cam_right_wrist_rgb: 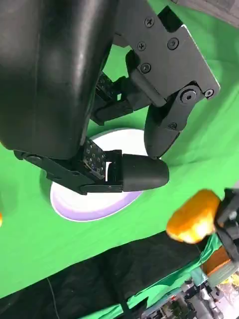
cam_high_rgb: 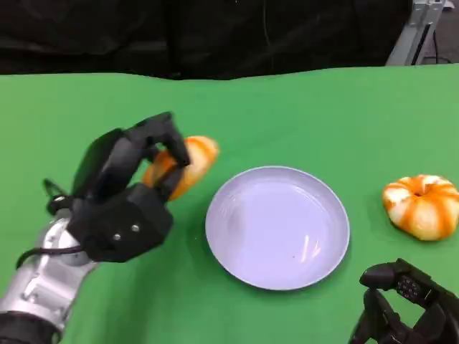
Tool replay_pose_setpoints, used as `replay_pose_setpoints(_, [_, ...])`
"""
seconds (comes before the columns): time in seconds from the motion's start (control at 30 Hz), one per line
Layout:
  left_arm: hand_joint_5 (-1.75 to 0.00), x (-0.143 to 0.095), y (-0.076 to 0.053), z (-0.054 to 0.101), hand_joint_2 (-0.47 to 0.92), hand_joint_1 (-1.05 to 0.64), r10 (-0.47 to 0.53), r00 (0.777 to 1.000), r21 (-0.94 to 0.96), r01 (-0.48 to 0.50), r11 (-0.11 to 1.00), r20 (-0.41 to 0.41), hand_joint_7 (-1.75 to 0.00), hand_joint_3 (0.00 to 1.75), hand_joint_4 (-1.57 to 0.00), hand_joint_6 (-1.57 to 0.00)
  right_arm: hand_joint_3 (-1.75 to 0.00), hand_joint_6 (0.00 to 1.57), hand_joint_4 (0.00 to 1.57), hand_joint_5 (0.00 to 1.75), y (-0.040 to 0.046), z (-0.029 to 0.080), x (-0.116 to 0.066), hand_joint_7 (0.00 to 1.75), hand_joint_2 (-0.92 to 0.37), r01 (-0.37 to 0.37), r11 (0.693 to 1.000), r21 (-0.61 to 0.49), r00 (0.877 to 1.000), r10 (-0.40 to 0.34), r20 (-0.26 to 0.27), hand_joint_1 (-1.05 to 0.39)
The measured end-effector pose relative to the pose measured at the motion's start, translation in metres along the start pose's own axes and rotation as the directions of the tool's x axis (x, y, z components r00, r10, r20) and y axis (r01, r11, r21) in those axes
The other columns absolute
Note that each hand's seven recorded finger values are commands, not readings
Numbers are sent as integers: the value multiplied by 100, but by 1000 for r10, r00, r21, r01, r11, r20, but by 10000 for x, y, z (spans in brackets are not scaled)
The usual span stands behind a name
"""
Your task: Grasp the bread from the table and place it into the plate.
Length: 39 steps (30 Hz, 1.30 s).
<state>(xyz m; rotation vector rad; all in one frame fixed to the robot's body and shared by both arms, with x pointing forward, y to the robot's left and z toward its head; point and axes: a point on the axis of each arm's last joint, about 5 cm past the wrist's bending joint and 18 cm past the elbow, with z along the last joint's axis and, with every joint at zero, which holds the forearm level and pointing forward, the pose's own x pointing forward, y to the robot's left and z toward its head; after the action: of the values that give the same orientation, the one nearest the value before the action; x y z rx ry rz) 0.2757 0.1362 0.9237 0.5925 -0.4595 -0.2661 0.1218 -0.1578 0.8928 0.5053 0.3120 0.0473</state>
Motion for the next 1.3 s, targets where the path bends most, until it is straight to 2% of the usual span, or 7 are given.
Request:
replay_pose_setpoints(0.37, [-175, 92, -228, 302, 38, -3, -114, 982, 14, 113, 994, 153, -170, 135, -86, -73, -110, 86, 94, 154, 8, -4, 3, 133, -53, -3, 1000, 2, 1000, 3, -1, -16])
replay_pose_setpoints(0.63, [-175, 103, -482, 419, 55, -10, -200, 963, 31, 197, 980, 179, -169, 114, -81, -70, -112, 87, 93, 156, 39, -17, 10, 131, -51, -4, 1000, 2, 1000, 4, -5, -16])
replay_pose_setpoints(0.8, [-175, 97, -620, 391, 59, -8, -251, 954, 70, 242, 968, 164, -166, 104, -81, -72, -112, 87, 94, 154, 49, -22, 12, 130, -51, 8, 1000, 2, 1000, -8, -6, -16])
replay_pose_setpoints(1.17, [-175, 164, -836, 256, 65, -10, -237, 953, 189, 201, 961, 190, -170, 87, -77, -67, -113, 87, 94, 157, 88, -44, 15, 131, -50, -4, 1000, 10, 1000, 4, 1, -16])
replay_pose_setpoints(1.2, [-119, 168, -846, 241, 78, -39, -239, 952, 200, 201, 959, 190, -110, 66, -49, -52, -113, 88, 94, 157, 94, -46, 15, 131, -50, -6, 1000, 10, 1000, 6, 2, -16])
replay_pose_setpoints(1.23, [-60, 175, -850, 231, 86, -63, -247, 950, 214, 206, 955, 190, -49, 53, -37, -50, -113, 88, 94, 156, 98, -50, 14, 131, -50, -8, 1000, 11, 1000, 8, 2, -16])
replay_pose_setpoints(1.3, [-18, 181, -842, 202, 91, -85, -284, 941, 257, 232, 938, 184, -13, 51, -17, -39, -113, 88, 95, 156, 103, -54, 11, 131, -50, -10, 1000, 11, 1000, 10, 1, -16])
